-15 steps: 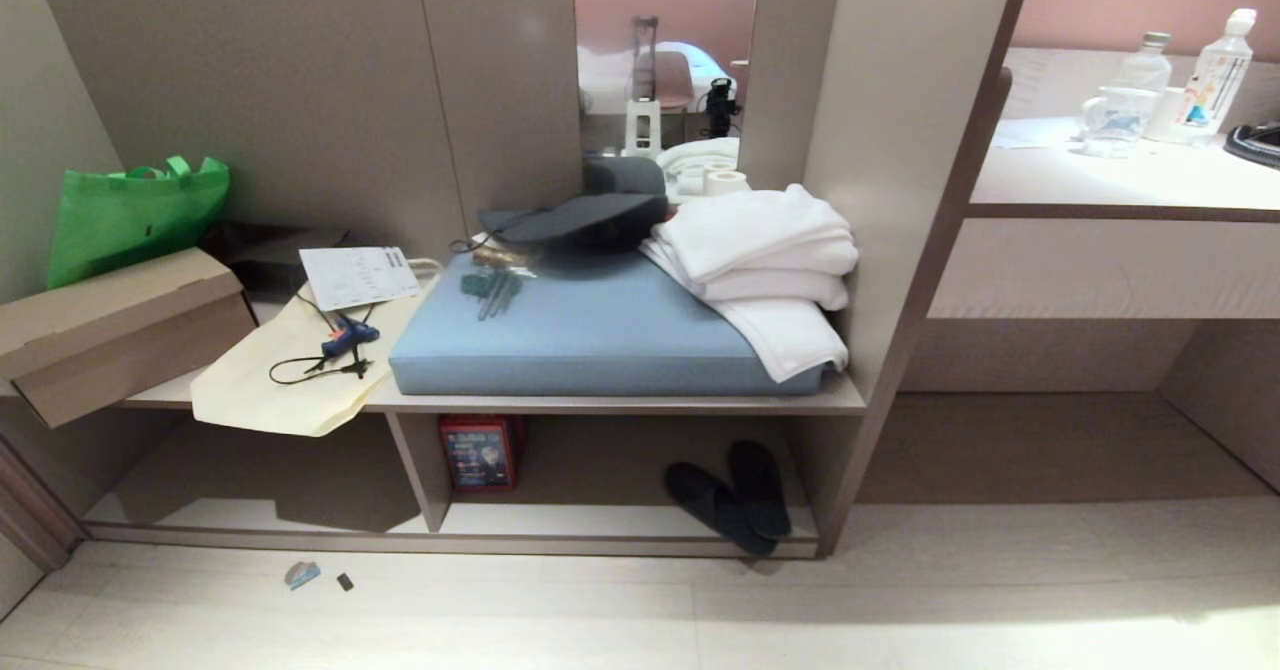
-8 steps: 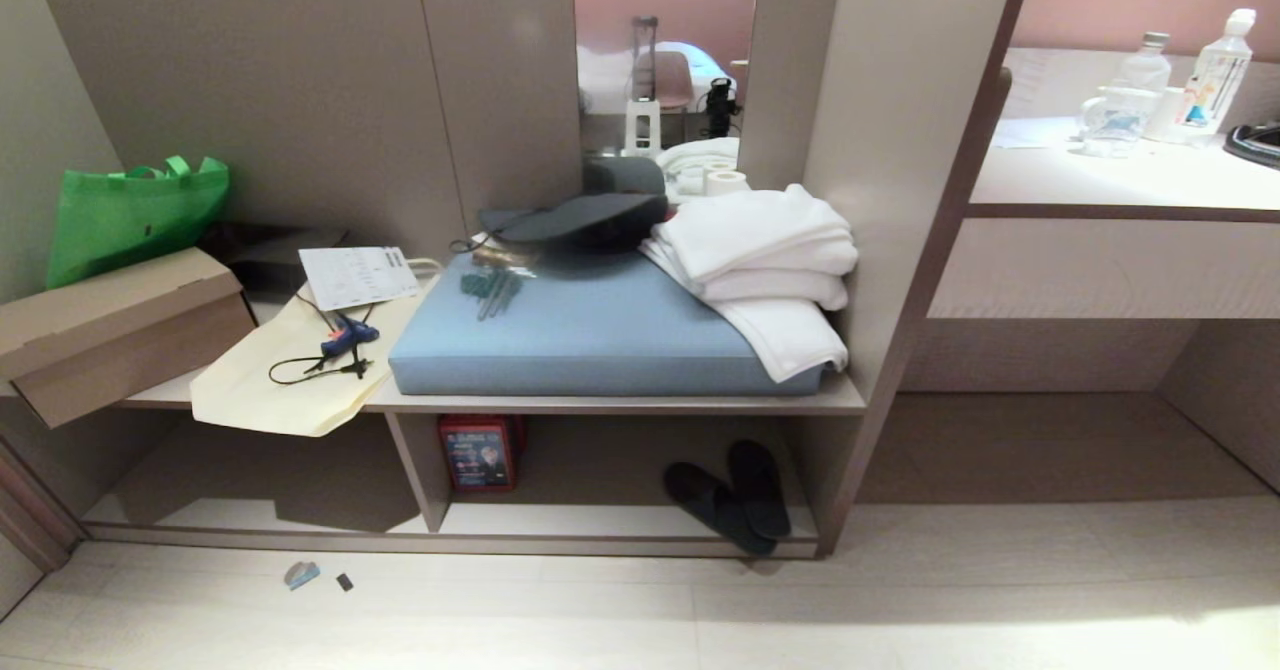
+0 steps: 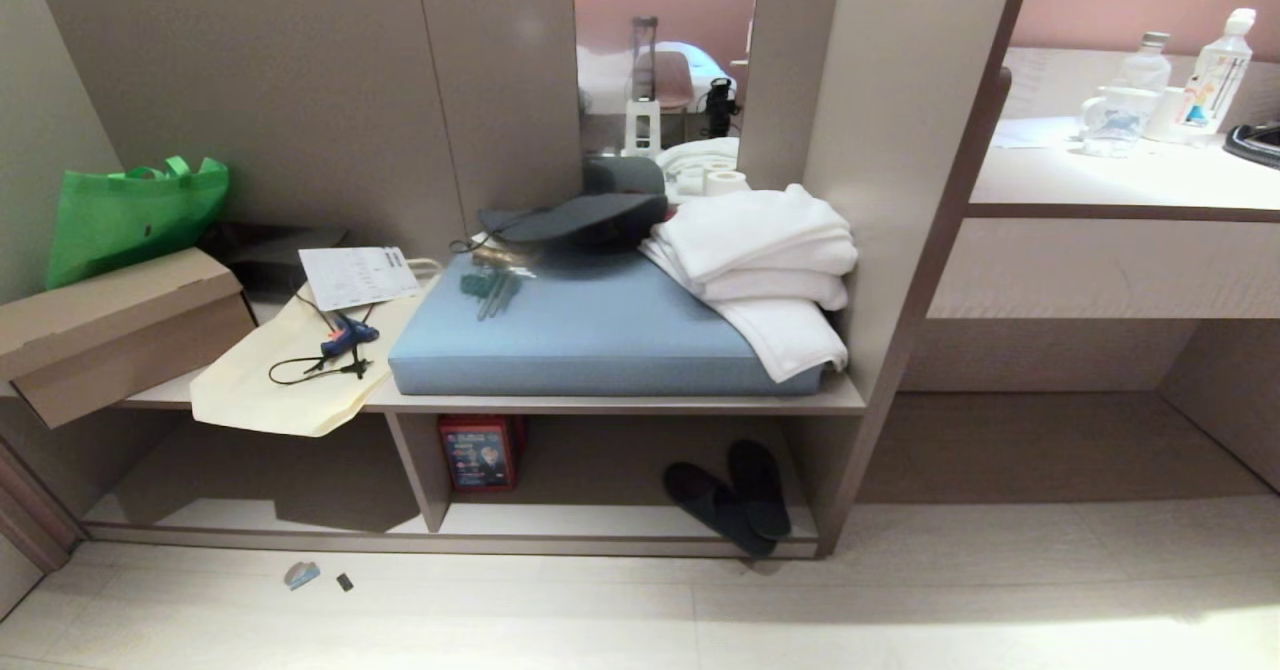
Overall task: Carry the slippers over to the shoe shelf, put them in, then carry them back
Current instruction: Pick up the slippers in the shoe cabinet
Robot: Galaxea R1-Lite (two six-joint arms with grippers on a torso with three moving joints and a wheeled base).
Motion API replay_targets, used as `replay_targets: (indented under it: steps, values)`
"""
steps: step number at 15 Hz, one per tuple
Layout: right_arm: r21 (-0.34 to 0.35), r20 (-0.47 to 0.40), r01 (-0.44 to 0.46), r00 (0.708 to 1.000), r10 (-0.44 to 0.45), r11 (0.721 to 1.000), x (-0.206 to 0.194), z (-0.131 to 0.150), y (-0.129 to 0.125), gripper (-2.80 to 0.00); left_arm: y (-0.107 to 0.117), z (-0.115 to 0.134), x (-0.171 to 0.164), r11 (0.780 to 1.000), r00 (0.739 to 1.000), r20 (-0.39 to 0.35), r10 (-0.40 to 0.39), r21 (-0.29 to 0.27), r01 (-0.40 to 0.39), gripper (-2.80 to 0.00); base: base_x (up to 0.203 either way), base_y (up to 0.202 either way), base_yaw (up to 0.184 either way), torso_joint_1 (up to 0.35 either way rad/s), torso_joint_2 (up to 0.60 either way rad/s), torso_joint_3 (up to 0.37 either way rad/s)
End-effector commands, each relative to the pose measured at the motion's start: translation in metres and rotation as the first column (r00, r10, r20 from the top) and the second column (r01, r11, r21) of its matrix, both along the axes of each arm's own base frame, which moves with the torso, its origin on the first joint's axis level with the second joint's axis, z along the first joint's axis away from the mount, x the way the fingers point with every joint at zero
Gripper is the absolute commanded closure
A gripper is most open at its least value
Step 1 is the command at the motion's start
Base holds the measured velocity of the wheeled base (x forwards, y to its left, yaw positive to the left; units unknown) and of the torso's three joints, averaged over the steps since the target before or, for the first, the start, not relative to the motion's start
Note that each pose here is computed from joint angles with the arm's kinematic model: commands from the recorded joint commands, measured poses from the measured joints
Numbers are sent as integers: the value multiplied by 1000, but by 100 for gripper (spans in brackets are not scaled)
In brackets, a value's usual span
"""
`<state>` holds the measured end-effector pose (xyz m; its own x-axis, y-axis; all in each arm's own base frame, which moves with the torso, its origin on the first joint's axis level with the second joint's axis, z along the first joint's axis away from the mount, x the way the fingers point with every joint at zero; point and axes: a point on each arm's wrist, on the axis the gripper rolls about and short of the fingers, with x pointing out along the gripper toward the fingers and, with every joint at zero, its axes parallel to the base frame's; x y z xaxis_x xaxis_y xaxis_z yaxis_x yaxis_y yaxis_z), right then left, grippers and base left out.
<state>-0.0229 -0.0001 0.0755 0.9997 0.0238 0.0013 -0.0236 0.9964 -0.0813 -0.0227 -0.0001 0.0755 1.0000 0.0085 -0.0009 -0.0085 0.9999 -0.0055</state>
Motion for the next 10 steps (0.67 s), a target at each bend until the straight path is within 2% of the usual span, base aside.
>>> replay_targets:
  steps: [1, 5, 10]
  values:
    - [0, -1, -1, 1000, 1, 1000, 0, 0, 0, 0, 0, 0, 0, 1000, 1000, -1, 1, -1, -1, 0, 0, 0, 0, 0, 0, 0]
    - [-3, -1, -1, 1000, 1, 1000, 0, 0, 0, 0, 0, 0, 0, 1000, 1000, -1, 1, -2, -1, 0, 17, 0, 0, 0, -1, 3]
    - [-6, 0, -1, 1000, 1, 1000, 0, 0, 0, 0, 0, 0, 0, 1000, 1000, 1, 1, -4, -1, 0, 188, 0, 0, 3, 3, 4]
